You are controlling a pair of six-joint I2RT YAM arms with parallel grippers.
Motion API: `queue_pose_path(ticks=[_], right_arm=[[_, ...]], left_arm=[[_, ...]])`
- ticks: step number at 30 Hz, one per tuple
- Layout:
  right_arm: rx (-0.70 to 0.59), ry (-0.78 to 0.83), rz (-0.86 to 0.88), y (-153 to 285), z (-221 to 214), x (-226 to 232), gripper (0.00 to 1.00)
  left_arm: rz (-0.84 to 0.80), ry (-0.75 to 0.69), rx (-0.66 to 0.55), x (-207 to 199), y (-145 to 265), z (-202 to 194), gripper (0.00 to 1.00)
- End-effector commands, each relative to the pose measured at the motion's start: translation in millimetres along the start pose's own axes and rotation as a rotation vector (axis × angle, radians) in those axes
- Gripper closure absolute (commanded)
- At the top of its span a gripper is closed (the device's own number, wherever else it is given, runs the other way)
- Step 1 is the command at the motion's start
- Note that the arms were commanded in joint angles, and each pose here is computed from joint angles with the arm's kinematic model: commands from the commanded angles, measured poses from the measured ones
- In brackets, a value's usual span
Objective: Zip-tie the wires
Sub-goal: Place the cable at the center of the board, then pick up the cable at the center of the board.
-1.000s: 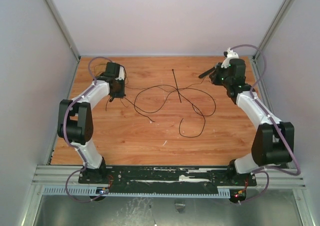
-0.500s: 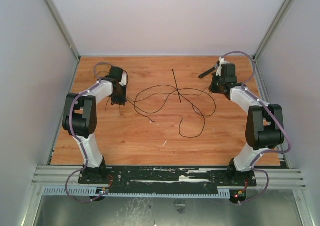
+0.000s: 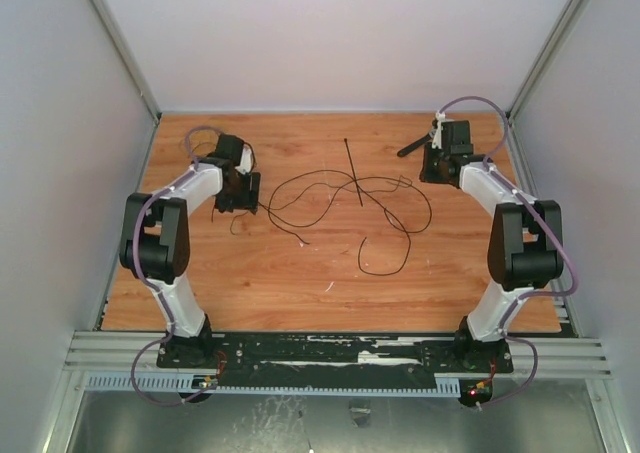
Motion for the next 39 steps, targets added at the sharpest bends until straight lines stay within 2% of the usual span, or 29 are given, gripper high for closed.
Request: queue_pose_path(ticks=[1, 4, 8, 10, 15, 19, 24, 28, 34, 39], right_arm=[[0.042, 0.035, -0.101, -5.3, 0.0, -21.2, 0.75], [0.032, 0.024, -0.081, -2.1, 2.4, -19.5, 0.75], [-0.018, 0.015, -0.023, 11.9, 13.2, -8.7, 0.72], [-0.052, 0.016, -0.015, 20.5, 20.7, -5.9, 0.67], [-0.153, 0.014, 0.014, 45.2, 36.1, 1.3, 0.58], [-0.207, 0.021, 0.035, 60.5, 41.8, 5.2, 0.55], [-0.250, 0.021, 0.083, 71.2, 43.5, 11.2, 0.53], [-0.237, 0.026, 0.100, 69.6, 41.0, 12.9, 0.51], [-0.220, 0.031, 0.090, 64.8, 35.0, 9.4, 0.51], [-0.201, 0.028, 0.087, 58.9, 31.5, 8.1, 0.52]], left_arm=[[-0.002, -0.010, -0.053, 5.2, 25.8, 7.4, 0.30], [-0.051, 0.025, -0.128, 5.2, 39.2, 17.8, 0.24], [-0.080, 0.079, -0.266, 9.7, 67.7, 42.4, 0.08], [-0.077, 0.096, -0.343, 13.1, 86.4, 56.8, 0.02], [-0.023, 0.168, -0.513, 37.1, 125.7, 89.2, 0.02], [0.015, 0.269, -0.581, 74.7, 133.7, 107.6, 0.02], [0.111, 0.332, -0.553, 117.3, 112.2, 126.3, 0.02], [0.112, 0.297, -0.497, 133.4, 79.4, 148.9, 0.04], [-0.044, 0.204, -0.434, 126.1, 39.9, 173.5, 0.09], [-0.095, 0.115, -0.306, 108.3, 12.8, 163.5, 0.08]])
Point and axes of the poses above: each gripper's point midway between its finger pads, its own y axis back along the fingers, its own x axis along the line the jaws close on, z = x × y, the point moved 5 cm from there along y, back along the fingers, and after that the axes turned 11 degrees about -y, right-handed, at the moved point
